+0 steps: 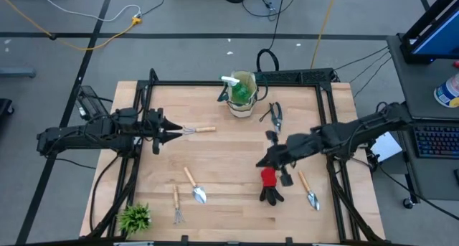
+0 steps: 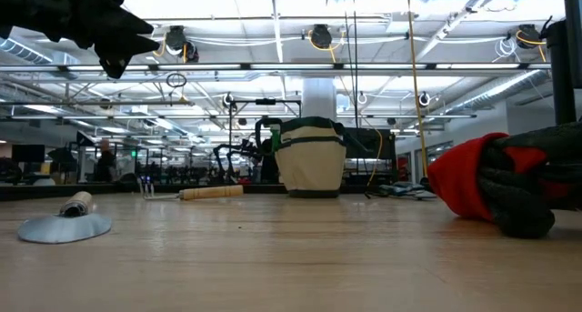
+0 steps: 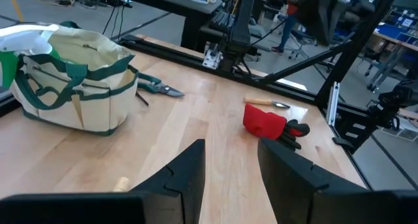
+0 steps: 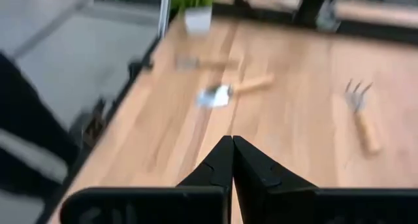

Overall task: Pick & Place Garden tools in Gardening bag
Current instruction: Put the gloves into the the gardening bag

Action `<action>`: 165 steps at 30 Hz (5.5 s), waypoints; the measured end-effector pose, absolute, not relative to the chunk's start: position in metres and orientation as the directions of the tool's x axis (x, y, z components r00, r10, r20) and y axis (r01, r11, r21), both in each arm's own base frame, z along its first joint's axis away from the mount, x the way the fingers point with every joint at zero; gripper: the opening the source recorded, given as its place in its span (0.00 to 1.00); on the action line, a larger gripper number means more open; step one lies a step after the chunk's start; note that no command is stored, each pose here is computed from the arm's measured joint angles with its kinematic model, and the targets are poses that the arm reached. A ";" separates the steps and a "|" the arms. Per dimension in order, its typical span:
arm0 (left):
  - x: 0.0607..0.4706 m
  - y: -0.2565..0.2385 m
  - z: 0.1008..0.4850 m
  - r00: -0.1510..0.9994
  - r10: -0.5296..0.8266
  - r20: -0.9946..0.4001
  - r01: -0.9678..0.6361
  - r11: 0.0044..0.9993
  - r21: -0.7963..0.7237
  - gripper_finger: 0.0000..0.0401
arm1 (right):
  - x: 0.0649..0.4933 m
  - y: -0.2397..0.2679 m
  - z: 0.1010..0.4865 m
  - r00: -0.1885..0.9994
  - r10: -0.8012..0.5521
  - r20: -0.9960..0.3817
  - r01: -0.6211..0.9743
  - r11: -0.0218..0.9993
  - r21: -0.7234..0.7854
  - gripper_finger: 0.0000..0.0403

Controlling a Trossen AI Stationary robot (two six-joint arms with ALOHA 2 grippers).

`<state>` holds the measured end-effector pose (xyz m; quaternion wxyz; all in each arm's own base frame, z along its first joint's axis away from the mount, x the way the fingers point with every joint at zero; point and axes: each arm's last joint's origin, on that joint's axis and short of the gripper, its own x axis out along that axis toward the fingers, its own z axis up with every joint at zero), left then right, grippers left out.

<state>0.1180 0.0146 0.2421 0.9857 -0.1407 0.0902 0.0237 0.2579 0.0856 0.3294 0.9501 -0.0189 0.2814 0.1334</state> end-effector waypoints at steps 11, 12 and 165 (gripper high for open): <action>0.118 0.015 0.242 0.982 0.020 -0.190 -0.074 0.957 -0.281 0.36 | 0.263 0.097 0.290 0.609 0.202 -0.767 -0.369 0.928 -0.048 0.30; 0.118 0.015 0.242 0.982 0.020 -0.190 -0.074 0.957 -0.282 0.36 | 0.264 0.097 0.288 0.593 0.197 -0.781 -0.391 0.918 -0.066 0.34; 0.118 0.015 0.240 0.976 0.049 -0.210 -0.117 0.938 -0.326 0.36 | 0.317 -0.141 0.217 0.829 -0.551 -0.096 0.552 0.834 -0.016 0.08</action>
